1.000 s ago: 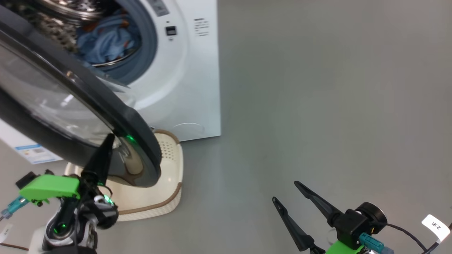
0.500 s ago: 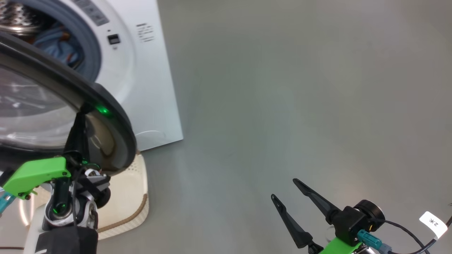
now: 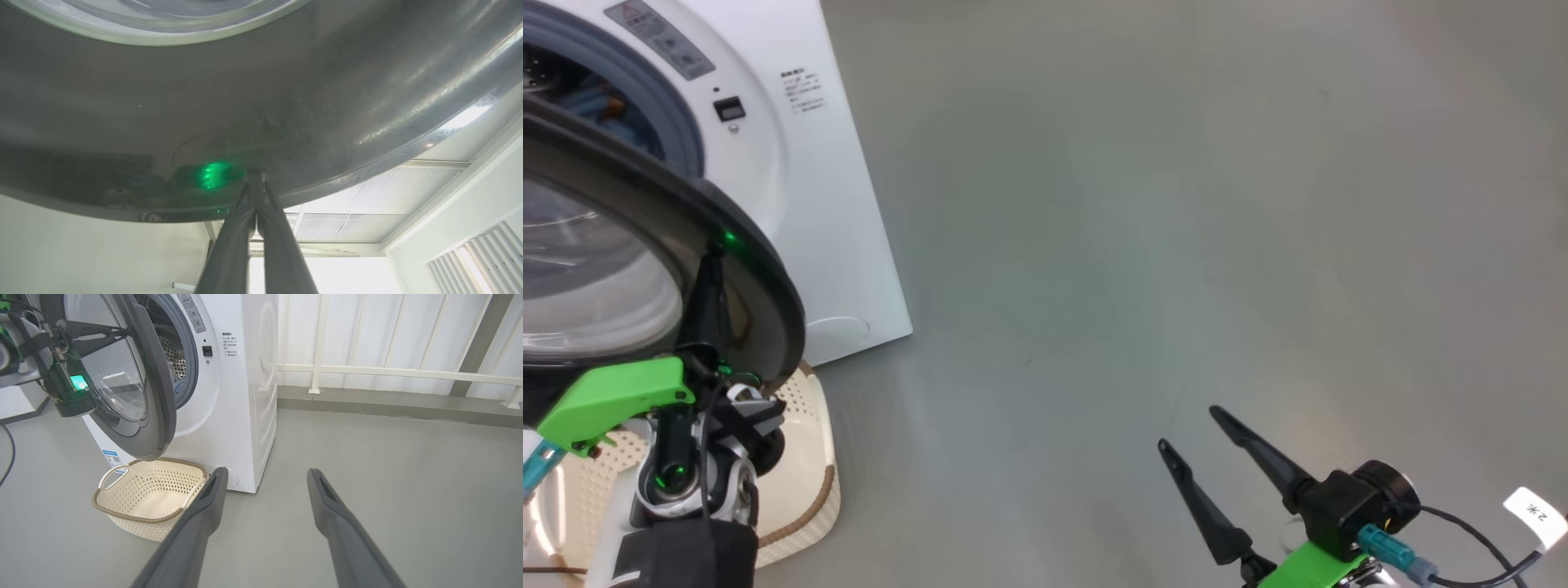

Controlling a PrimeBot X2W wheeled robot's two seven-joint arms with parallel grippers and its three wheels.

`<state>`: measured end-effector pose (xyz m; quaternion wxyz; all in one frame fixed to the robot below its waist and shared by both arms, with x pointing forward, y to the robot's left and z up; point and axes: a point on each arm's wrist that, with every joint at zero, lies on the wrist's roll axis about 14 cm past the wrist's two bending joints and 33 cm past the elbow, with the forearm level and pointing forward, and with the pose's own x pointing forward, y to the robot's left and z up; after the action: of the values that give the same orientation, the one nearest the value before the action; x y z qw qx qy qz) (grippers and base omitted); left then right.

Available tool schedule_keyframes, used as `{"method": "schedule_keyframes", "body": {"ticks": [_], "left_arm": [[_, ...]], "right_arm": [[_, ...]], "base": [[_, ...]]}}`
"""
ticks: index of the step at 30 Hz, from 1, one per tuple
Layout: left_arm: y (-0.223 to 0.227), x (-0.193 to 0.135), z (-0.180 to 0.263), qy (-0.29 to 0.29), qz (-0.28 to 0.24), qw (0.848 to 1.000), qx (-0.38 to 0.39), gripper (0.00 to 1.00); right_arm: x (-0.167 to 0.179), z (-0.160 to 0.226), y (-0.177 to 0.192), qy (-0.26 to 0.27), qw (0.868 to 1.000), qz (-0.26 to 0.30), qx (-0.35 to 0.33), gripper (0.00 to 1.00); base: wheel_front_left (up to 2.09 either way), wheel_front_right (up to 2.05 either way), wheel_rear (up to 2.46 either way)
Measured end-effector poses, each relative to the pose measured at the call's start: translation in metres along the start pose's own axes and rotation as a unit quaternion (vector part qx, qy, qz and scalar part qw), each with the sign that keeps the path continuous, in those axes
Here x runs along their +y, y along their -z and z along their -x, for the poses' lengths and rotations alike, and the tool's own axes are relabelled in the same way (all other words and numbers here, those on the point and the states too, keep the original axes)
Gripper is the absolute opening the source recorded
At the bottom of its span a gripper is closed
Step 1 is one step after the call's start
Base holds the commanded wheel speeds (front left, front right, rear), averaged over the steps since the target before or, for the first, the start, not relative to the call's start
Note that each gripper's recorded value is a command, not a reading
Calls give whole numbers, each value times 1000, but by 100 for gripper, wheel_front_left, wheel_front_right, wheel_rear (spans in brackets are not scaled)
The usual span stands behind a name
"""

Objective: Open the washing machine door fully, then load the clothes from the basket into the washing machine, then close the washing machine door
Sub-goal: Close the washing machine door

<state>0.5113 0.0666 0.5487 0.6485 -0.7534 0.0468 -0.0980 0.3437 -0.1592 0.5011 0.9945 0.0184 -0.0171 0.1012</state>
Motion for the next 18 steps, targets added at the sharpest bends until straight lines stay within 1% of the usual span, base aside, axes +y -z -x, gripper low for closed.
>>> {"method": "schedule_keyframes", "body": {"ticks": [5, 8, 9, 12, 16, 18], "left_arm": [[-5, -11, 9, 17, -26, 999, 4, 0], [-16, -13, 22, 21, -48, 999, -3, 0], [-16, -13, 22, 21, -48, 999, -3, 0], [-30, -13, 40, 22, -61, 998, -20, 0], [-51, -10, 72, 16, -111, 992, -55, 0], [-63, -10, 89, 13, -127, 989, -81, 0]], "right_arm": [[-1, -7, -10, -1, 1000, 2, -18, 100], [1, -10, -15, -6, 1000, 3, -26, 100], [1, -10, -15, -6, 1000, 3, -26, 100], [7, -15, -22, -17, 999, 4, -39, 100], [16, -17, -29, -28, 998, 2, -52, 100], [21, -18, -33, -36, 998, 1, -57, 100]], "base": [[0, 0, 0], [0, 0, 0], [0, 0, 0], [0, 0, 0], [0, 0, 0], [0, 0, 0]]}}
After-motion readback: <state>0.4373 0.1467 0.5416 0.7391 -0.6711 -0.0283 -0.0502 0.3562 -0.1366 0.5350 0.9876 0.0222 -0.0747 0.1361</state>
